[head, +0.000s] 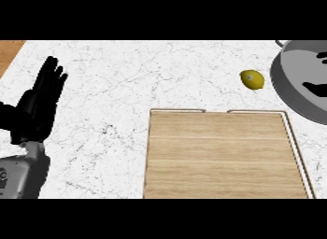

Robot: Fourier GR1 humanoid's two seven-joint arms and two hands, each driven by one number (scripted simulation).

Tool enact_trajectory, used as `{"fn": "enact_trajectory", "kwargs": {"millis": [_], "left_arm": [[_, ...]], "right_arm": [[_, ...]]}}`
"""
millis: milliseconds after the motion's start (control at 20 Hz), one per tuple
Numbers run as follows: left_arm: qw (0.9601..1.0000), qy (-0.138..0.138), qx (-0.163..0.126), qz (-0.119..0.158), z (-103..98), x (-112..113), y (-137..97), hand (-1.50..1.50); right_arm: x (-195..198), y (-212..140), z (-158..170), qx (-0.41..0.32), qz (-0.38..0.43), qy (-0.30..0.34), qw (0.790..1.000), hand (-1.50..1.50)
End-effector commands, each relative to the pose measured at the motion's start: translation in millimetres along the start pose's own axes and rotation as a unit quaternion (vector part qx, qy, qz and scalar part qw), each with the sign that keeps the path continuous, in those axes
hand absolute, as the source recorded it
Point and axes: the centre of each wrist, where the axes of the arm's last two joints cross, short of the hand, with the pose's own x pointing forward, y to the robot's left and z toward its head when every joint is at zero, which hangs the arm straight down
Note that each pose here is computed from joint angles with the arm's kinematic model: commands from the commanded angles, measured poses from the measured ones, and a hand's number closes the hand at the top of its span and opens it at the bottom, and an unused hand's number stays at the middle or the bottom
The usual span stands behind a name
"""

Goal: Pick the lemon from the tray and place it in the pot

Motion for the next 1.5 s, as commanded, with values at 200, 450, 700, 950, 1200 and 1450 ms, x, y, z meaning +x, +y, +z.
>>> {"fn": "enact_trajectory", "kwargs": {"millis": [200,450,700,950,1200,1450], "left_arm": [[1.0,0.002,-0.004,0.004,3.1,-4.8,-10.1,0.0],[1.0,0.003,0.001,0.002,1.9,1.8,0.8,0.0],[1.0,0.002,0.007,0.0,7.3,-8.2,12.6,0.0],[0.9999,-0.007,0.008,0.004,-1.9,0.5,5.2,0.0],[1.0,0.0,0.006,0.004,-2.0,2.7,0.4,0.0],[1.0,0.001,0.008,-0.002,2.0,-5.6,7.3,0.0]], "right_arm": [[-4.8,2.9,0.9,-0.023,-0.209,-0.05,0.976,-1.5],[-28.9,-31.9,11.5,-0.049,-0.278,-0.042,0.959,-1.5],[-54.3,-82.3,29.0,-0.057,-0.303,-0.041,0.95,-1.5],[-67.1,-121.1,42.8,-0.045,-0.314,-0.036,0.948,-1.5],[-84.2,-125.8,60.3,-0.033,-0.311,-0.037,0.949,-1.5],[-91.4,-134.1,69.2,-0.04,-0.313,-0.043,0.948,-1.5]]}}
